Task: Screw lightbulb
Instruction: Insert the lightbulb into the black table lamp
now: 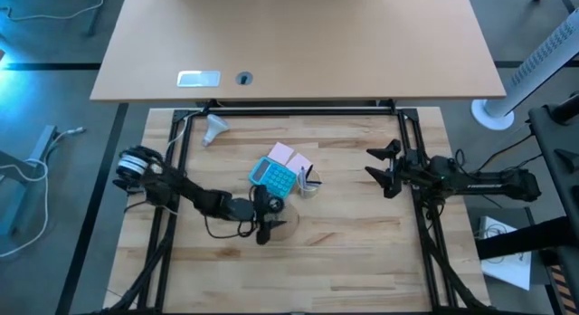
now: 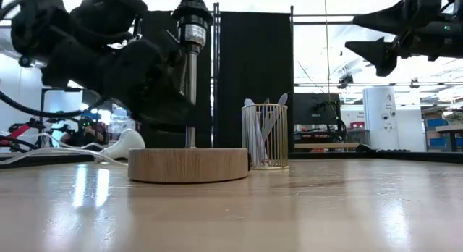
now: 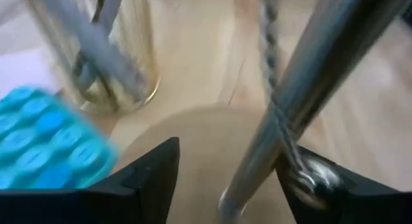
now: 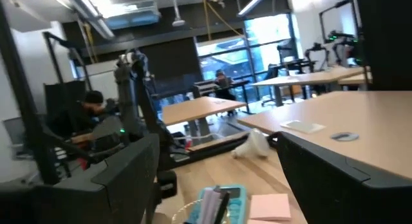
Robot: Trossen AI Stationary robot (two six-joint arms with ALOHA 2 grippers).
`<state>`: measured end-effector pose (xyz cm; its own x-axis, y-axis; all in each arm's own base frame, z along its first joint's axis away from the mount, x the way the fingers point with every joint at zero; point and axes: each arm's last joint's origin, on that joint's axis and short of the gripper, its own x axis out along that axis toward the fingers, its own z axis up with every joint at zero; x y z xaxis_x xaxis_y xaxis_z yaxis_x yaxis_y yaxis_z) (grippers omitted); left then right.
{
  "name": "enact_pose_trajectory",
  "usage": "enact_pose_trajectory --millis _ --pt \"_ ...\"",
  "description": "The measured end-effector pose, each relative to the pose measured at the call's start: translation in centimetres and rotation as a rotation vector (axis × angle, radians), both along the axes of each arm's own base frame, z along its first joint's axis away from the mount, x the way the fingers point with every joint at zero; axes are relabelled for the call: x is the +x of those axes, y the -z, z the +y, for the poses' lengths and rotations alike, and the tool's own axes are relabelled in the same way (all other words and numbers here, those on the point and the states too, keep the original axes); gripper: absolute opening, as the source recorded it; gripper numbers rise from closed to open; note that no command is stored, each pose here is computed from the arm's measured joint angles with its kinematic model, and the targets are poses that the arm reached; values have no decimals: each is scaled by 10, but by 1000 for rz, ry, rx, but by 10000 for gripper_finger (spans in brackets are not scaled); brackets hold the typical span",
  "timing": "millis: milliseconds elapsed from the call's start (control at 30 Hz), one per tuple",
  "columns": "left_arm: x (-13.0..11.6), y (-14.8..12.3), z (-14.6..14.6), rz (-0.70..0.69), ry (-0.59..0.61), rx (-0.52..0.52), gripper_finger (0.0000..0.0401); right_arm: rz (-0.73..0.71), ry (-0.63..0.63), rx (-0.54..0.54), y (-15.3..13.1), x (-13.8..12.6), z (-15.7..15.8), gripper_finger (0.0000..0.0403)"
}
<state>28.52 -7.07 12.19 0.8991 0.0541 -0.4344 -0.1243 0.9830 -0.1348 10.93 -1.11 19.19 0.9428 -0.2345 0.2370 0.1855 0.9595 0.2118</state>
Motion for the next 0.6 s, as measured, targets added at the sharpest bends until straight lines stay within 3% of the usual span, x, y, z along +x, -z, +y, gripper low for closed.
enact_pose_trajectory --millis 300,600 --pt "-28 -32 7 143 -13 44 249 67 39 -44 -14 10 -1 340" --pt "-68 -63 20 252 -100 -52 249 357 74 -141 -55 38 -4 346"
